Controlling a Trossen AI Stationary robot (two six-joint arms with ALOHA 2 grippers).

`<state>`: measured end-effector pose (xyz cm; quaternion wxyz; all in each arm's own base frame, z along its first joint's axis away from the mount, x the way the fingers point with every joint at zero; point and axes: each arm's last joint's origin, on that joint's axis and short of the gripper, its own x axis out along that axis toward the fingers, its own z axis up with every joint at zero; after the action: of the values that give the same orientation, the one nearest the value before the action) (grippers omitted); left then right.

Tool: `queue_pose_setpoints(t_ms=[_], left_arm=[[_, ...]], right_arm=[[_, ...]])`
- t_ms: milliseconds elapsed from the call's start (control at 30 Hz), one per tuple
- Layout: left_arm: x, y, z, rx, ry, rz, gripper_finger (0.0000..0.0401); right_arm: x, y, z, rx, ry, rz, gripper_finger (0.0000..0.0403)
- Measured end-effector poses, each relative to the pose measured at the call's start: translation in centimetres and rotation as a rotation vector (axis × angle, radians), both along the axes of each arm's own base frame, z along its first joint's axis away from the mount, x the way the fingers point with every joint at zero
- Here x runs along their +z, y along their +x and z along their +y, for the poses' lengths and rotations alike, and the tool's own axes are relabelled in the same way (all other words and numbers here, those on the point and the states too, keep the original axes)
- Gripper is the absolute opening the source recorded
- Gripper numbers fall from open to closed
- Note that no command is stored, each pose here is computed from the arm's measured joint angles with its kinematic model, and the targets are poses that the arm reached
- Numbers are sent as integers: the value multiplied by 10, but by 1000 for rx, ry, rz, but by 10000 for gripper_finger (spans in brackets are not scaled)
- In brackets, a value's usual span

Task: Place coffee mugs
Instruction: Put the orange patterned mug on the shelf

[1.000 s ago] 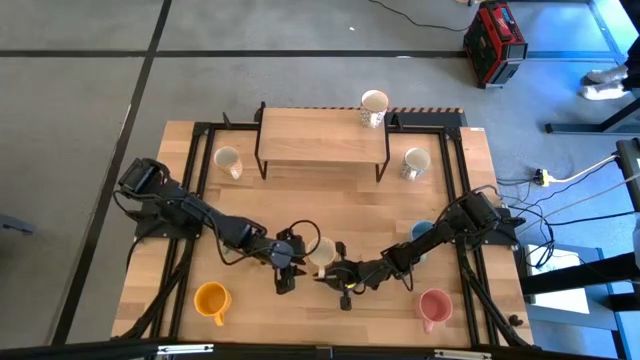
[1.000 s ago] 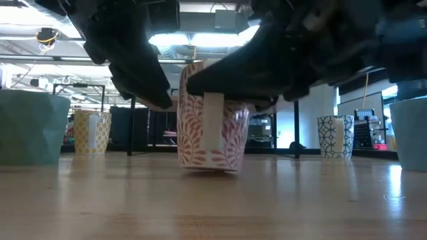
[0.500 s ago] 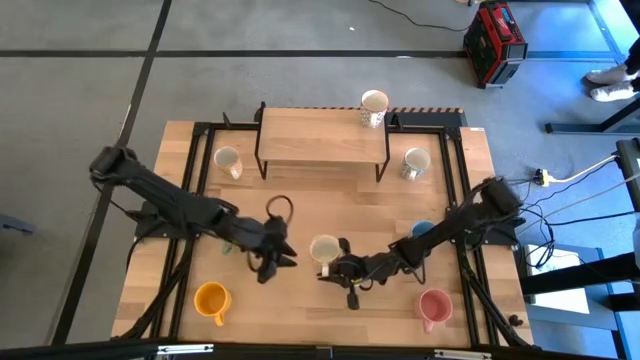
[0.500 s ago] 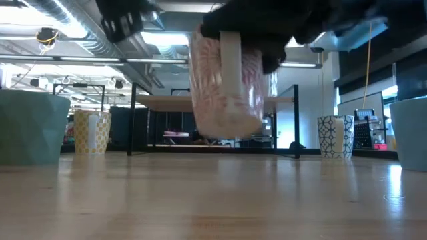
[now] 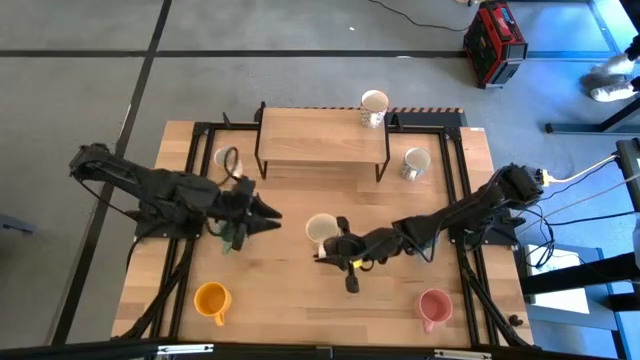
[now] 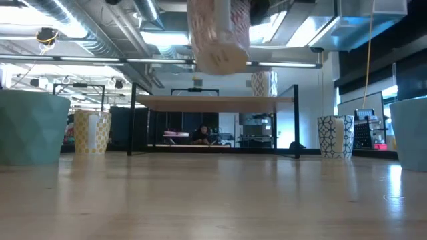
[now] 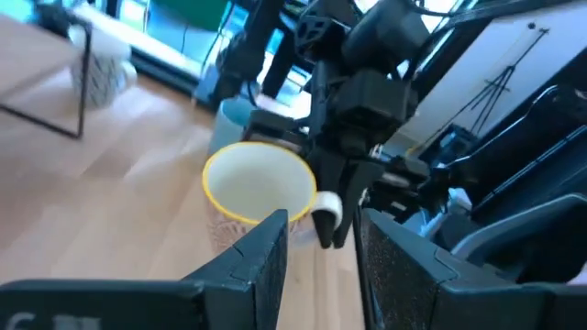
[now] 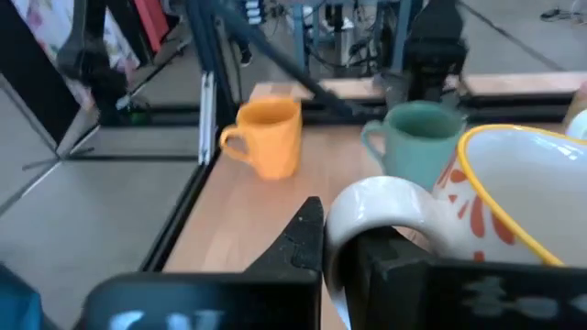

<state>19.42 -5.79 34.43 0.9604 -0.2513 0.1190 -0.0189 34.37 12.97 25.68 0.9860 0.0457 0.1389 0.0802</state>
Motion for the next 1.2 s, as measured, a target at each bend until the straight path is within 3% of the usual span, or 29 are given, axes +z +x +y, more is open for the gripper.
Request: queue_pose_setpoints(t_ms=[200,533,767,1200], left_arm=[[11,-13,11,-19,5,-59,135],[12,-20,24,-66,65,-50,135],[11,-19,30,-88,54,-38,135],[11,-18,36,-1,65,-34,135]], right_arm=[[33,16,-21,-48,-50,11,4],[68,21,-94,-190,-50,-44,4],[71,16,-156,-179,-85,-25,3],[70,-6,-247,-143,-160,-18,3]])
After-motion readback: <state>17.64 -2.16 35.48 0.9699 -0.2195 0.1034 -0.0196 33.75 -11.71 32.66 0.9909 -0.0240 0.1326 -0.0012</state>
